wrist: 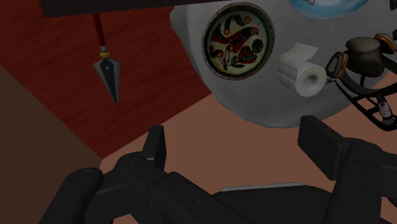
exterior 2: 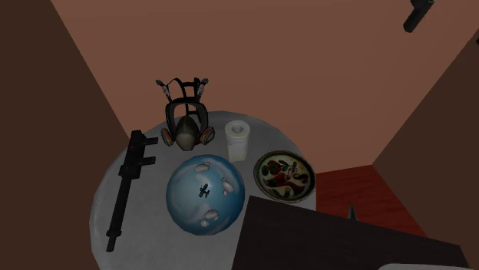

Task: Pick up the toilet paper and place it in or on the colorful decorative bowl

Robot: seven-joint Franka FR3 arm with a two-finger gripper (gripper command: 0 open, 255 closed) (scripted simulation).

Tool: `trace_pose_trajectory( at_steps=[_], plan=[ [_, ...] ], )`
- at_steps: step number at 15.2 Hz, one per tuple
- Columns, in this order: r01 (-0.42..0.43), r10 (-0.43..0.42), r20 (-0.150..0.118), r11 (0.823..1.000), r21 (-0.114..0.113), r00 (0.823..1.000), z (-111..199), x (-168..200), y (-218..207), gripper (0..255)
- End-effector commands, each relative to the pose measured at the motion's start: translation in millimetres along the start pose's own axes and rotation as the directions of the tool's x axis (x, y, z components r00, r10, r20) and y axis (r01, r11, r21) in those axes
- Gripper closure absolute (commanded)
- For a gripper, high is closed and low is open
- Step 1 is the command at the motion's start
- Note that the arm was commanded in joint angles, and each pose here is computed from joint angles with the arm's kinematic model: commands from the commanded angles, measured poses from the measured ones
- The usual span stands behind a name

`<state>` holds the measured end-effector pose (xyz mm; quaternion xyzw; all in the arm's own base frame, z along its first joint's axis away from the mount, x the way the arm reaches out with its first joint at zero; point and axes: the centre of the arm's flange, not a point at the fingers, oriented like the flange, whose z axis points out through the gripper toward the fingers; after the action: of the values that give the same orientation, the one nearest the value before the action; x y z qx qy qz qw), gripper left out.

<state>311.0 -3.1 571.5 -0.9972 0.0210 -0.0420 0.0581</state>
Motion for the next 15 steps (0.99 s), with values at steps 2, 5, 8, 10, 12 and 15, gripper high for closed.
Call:
trace_pose_trajectory(
  at_steps=[2, 5, 8, 10, 12, 15],
  plan=[
    [0.001, -0.001, 0.002, 1.0, -0.004, 1.0, 10.6, 1.5, -8.4, 0],
    [0.002, -0.002, 0.007, 1.0, -0.015, 1.0, 42.5, 6.0, -33.3, 0],
    [0.004, -0.004, 0.012, 1.0, -0.025, 1.0, 74.6, 10.3, -57.8, 0],
    [0.006, -0.005, 0.015, 0.999, -0.033, 1.0, 96.3, 13.0, -74.0, 0],
    [0.007, -0.006, 0.018, 0.999, -0.04, 1.0, 118.0, 15.6, -90.0, 0],
    [0.009, -0.008, 0.023, 0.999, -0.051, 1.0, 150.8, 19.4, -113.8, 0]
  ],
)
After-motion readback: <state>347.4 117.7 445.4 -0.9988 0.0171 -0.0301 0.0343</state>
